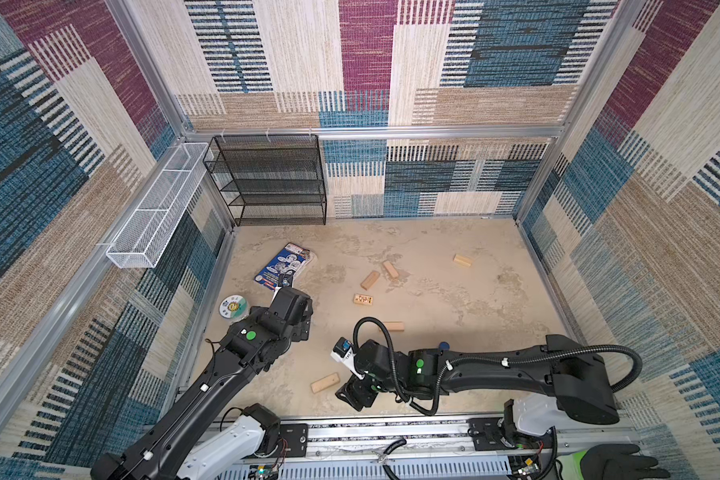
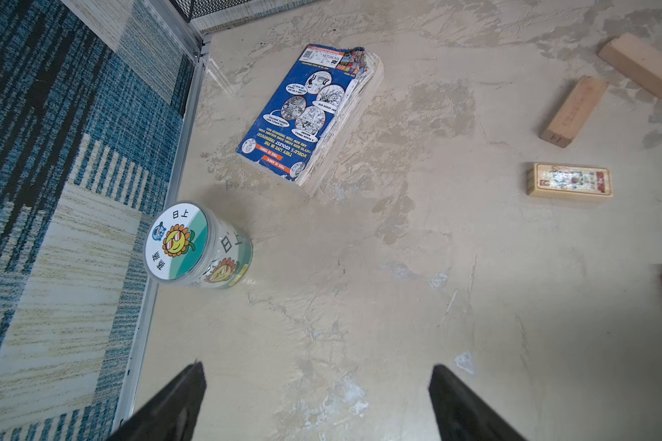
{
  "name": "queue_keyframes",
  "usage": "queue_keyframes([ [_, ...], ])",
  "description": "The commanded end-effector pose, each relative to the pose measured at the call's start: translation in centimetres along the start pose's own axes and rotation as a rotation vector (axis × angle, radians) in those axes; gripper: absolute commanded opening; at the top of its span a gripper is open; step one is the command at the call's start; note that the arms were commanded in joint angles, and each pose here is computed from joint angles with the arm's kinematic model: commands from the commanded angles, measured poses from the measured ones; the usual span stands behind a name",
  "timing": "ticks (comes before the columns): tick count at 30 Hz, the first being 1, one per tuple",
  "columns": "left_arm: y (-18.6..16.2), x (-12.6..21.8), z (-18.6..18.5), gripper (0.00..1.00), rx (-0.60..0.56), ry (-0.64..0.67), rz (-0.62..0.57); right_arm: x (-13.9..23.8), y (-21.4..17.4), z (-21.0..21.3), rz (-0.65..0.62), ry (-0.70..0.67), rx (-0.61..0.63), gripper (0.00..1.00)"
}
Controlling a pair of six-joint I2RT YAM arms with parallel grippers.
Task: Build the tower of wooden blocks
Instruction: 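Move the right gripper over the wooden block lying beside the base rail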
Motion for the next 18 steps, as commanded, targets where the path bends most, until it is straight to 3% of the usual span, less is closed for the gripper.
queue_keyframes([
  [1,0.1,0.1,0.2,0.96,0.015,0.010,-0.001,-0.1,0.3,1.0,-0.018,0.076,0.213,0.75],
  [7,0.2,0.3,0.4,0.96,0.021,0.016,-0.011,-1.6,-0.9,2.7,0.021,0.264,0.504,0.71],
  [10,0.2,0.3,0.7,0.96,0.029,0.024,-0.015,-3.0,-1.4,3.2,0.066,0.333,0.611,0.63],
  [18,0.2,0.3,0.8,0.96,0.034,0.026,-0.015,-6.9,-0.8,2.7,0.138,0.321,0.796,0.56],
])
Point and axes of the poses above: each gripper's point midway between its finger pads, its own x axis back along the fingers, its own z axis along the line the jaws close on, y = z × x, the point moved 6 cm from there along x, back along the fingers, and after that the axes turned 6 degrees about x, right-handed, at the moved point
